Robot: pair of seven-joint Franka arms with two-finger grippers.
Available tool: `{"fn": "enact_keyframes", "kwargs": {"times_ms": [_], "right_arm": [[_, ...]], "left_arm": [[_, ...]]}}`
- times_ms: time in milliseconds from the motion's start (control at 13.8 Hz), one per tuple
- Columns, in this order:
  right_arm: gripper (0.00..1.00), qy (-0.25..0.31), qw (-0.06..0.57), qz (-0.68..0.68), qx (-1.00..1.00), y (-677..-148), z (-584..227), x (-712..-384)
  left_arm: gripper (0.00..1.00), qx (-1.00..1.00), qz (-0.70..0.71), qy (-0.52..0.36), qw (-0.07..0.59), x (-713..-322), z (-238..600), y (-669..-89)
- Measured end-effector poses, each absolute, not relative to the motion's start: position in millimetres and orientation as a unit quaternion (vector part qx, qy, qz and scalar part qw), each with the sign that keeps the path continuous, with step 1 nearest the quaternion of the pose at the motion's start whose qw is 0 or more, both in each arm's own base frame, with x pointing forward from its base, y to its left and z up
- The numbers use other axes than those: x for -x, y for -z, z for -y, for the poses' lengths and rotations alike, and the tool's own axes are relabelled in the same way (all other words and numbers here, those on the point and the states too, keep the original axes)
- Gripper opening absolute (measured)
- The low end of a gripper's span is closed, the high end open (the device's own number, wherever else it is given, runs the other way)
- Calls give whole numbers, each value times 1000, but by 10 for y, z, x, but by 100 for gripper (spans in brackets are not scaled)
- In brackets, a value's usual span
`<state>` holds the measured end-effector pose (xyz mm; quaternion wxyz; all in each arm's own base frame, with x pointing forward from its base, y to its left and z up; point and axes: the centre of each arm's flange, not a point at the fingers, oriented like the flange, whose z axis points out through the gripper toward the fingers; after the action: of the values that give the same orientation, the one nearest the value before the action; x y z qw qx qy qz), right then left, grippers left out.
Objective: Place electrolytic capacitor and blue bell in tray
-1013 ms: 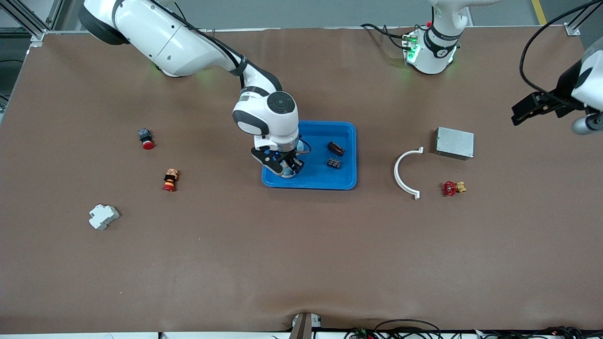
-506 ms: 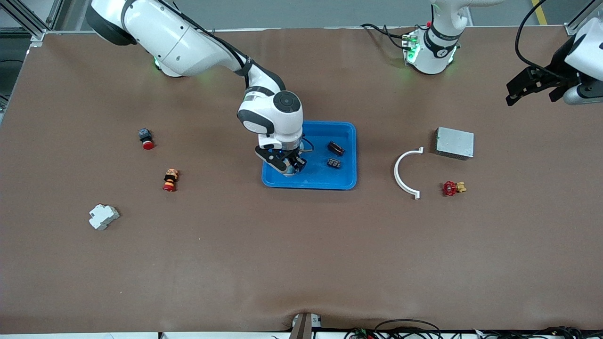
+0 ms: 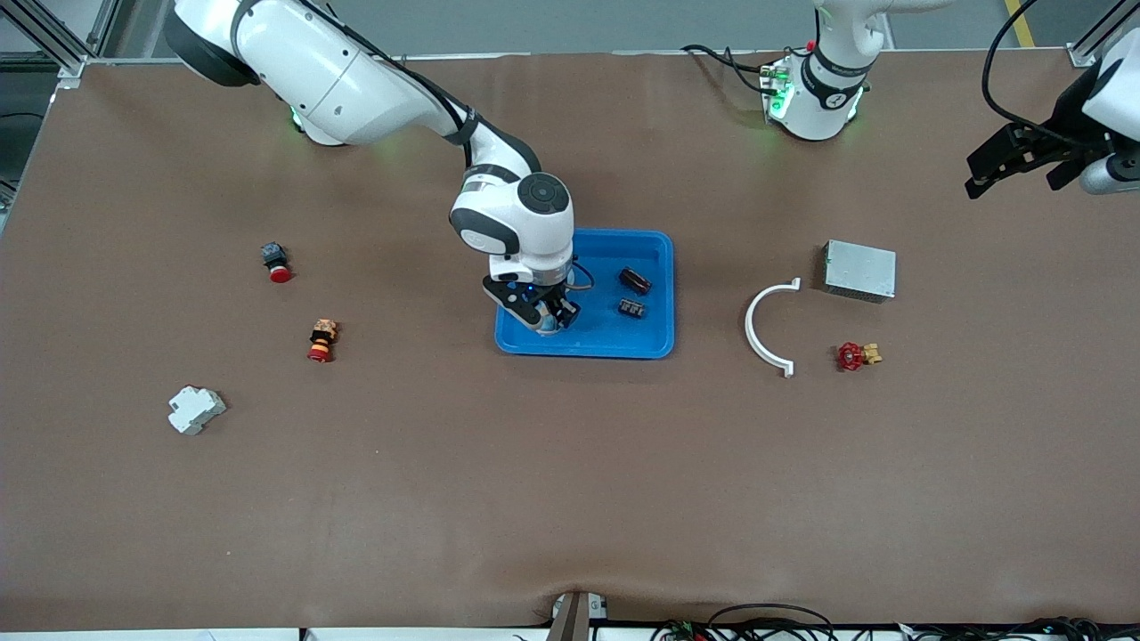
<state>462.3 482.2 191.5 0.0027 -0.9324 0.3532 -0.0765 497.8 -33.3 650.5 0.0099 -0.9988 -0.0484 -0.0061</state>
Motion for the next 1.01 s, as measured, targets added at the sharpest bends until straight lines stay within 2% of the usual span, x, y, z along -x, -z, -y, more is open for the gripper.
{"fn": "enact_keyframes", "kwargs": {"times_ms": [217,796,1013], "right_arm": [[98,76,2,-353,932,-1890,-4814,-4628],[100,90,18,-340,936,-2102,-4831,-4869],[100,88,4,-328,941,-2243,-4784,-4993]], "left_arm": [[100,999,52,-1,11,-4968,298,-6494],[100,999,52,-11,11,-5072,293,-6414],[100,998,53,-18,11,-5052,286,-6428]]}}
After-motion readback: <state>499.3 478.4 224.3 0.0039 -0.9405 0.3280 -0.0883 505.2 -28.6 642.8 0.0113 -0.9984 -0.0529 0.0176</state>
